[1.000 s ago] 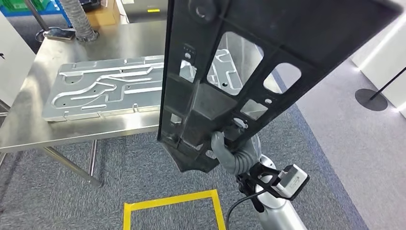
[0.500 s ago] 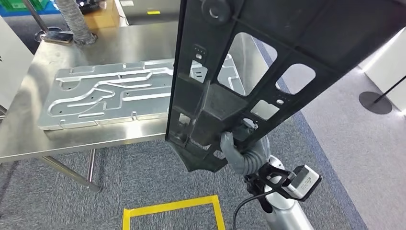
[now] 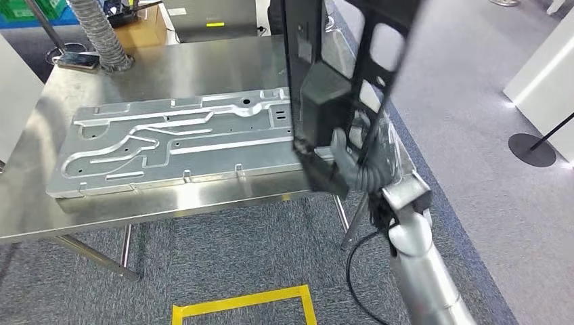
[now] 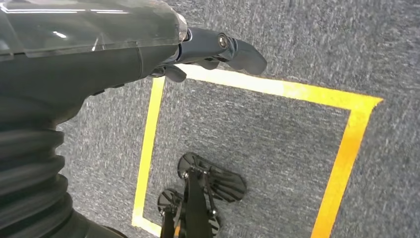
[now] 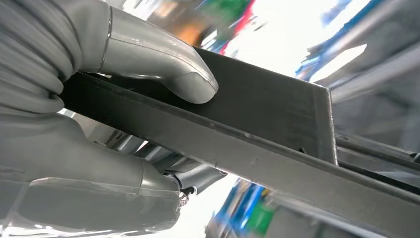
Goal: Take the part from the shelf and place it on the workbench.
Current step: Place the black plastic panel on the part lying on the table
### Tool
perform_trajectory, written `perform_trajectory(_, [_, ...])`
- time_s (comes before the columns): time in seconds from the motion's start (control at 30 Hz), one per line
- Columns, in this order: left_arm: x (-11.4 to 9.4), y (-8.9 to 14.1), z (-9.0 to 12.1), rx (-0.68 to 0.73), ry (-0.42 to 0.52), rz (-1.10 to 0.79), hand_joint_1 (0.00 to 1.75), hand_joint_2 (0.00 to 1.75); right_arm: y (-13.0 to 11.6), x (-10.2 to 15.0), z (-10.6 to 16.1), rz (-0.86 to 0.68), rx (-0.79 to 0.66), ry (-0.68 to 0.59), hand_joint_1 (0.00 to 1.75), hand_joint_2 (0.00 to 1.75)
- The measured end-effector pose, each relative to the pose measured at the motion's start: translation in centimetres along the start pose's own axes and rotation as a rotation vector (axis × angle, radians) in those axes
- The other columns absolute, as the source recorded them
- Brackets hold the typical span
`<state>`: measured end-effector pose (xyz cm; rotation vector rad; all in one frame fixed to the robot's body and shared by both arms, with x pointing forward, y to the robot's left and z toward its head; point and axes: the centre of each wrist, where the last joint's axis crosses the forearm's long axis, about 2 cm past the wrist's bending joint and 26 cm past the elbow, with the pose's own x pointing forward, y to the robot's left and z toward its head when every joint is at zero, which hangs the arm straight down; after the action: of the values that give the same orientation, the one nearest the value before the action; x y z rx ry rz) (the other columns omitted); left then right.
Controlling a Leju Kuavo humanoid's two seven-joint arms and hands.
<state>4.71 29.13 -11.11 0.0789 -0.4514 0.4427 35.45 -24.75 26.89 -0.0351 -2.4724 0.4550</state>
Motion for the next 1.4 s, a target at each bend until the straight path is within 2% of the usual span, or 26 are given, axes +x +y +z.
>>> perform_trajectory(0.13, [0.1, -0.1, -0.1, -0.006, -0.003, -0.004, 0.0, 1.75, -2.5, -3.2, -2.8, 0.421, 0.025, 0.132, 1.75, 1.75])
perform_trajectory(0.23, [0.3, 0.0, -0.1, -0.008, -0.008, -0.006, 0.0, 1.75, -3.0, -5.5, -5.2, 0.774, 0.126, 0.248, 1.75, 1.75])
perform_trajectory(0.33, [0.4, 0.0, -0.1, -0.013, -0.011, -0.01, 0.0, 1.75, -2.0, -7.3, -7.4, 1.022, 0.321, 0.318, 1.75, 1.75])
perform_trajectory(0.47, [0.6, -0.2, -0.2, -0.019, -0.016, -0.014, 0.0, 1.75, 1.3, -8.7, -9.3, 1.201, 0.619, 0.343, 1.75, 1.75])
perform_trajectory(0.63, [0.7, -0.2, -0.2, -0.025, -0.014, -0.025, 0.0, 1.75, 5.1, -9.3, -8.8, 1.283, 0.844, 0.317, 1.75, 1.75])
perform_trajectory(0.83, [0.6, -0.1, -0.2, -0.023, -0.012, -0.037, 0.0, 1.75, 7.3, -9.9, -7.0, 1.291, 0.893, 0.289, 1.75, 1.75])
perform_trajectory(1.1, [0.6, 0.4, -0.2, -0.007, -0.021, -0.045, 0.0, 1.75, 6.7, -10.5, -6.1, 1.301, 0.851, 0.294, 1.75, 1.75])
perform_trajectory(1.4, [0.9, 0.8, -0.3, 0.007, -0.082, -0.1, 0.0, 1.75, 3.4, -11.7, -4.3, 1.312, 0.755, 0.273, 1.75, 1.75])
